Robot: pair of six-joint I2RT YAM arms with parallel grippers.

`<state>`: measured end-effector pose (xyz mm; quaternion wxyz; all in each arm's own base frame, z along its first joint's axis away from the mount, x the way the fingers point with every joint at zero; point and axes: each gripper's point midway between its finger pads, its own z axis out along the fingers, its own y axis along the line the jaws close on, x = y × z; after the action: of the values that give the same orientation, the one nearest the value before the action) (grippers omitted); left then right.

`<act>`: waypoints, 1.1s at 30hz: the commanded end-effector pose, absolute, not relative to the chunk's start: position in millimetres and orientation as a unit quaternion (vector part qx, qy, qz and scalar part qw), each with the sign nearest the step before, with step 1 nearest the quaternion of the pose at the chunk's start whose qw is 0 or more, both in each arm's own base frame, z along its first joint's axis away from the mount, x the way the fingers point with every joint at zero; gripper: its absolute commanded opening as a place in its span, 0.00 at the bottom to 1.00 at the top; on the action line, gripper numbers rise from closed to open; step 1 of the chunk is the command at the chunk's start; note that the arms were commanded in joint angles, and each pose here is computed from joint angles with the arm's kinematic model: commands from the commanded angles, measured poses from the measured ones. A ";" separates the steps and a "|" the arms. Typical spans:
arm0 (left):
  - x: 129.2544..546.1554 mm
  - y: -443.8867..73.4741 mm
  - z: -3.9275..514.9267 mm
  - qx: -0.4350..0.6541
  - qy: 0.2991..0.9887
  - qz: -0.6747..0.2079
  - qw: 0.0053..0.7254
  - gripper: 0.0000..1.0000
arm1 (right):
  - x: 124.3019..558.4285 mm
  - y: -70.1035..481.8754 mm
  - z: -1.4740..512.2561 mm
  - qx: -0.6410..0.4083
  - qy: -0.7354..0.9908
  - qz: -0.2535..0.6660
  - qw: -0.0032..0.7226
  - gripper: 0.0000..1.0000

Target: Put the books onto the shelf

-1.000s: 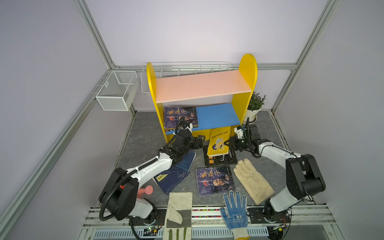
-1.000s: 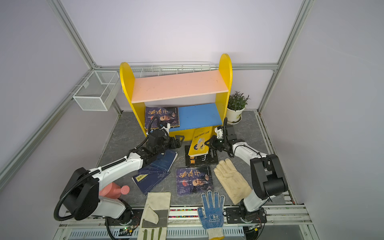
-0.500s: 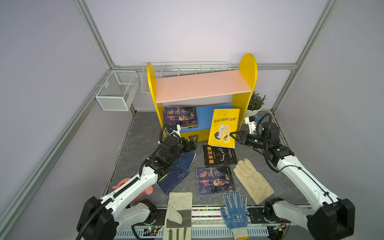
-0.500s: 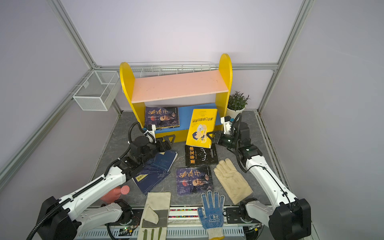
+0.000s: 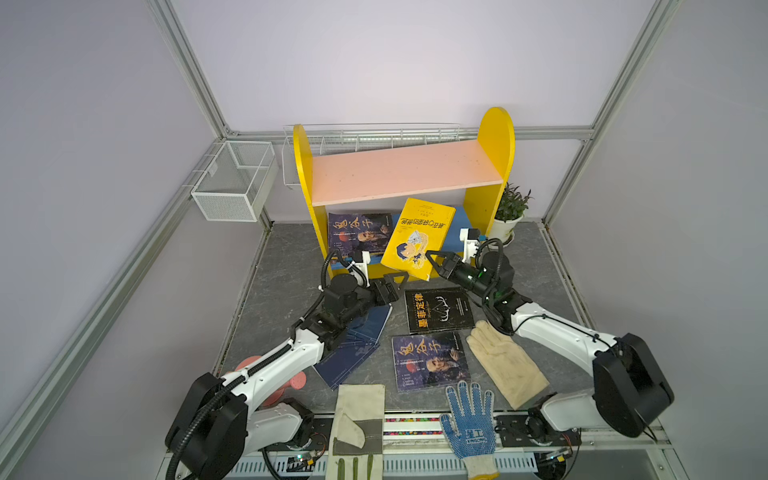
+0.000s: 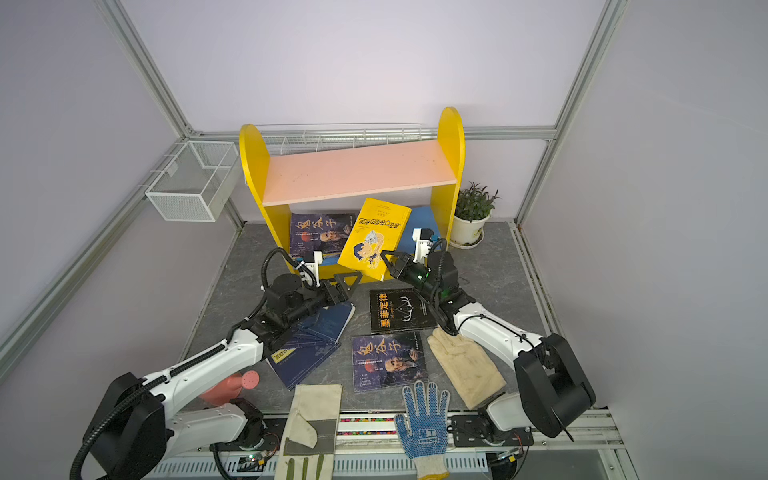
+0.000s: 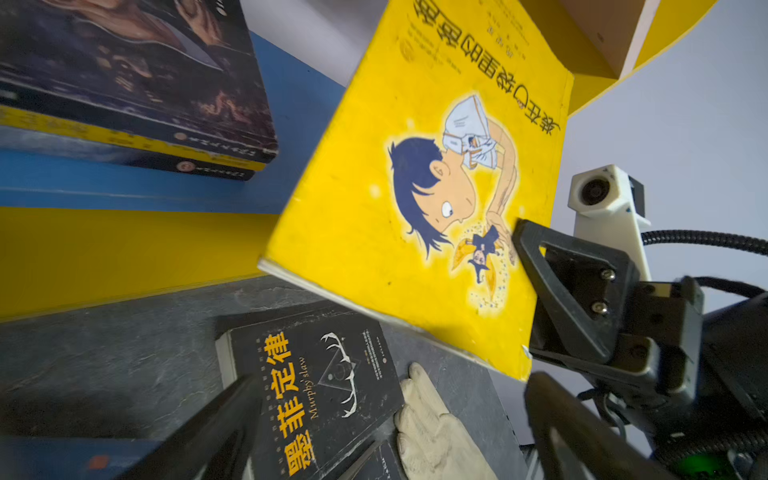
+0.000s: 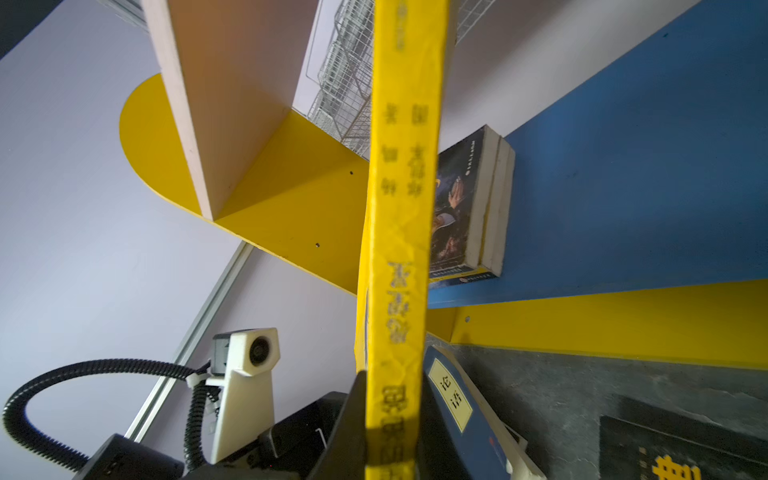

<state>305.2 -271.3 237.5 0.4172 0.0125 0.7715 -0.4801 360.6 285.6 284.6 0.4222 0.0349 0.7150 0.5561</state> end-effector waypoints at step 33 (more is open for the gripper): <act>326.0 -267.8 320.6 -0.049 0.646 -0.586 0.486 0.21 | 343.2 341.2 333.8 -0.016 0.645 0.630 0.433 0.07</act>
<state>324.7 -285.4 291.2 0.4411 -0.0331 0.6801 -0.5847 357.8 331.0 312.4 0.4305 0.0176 0.6650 0.6100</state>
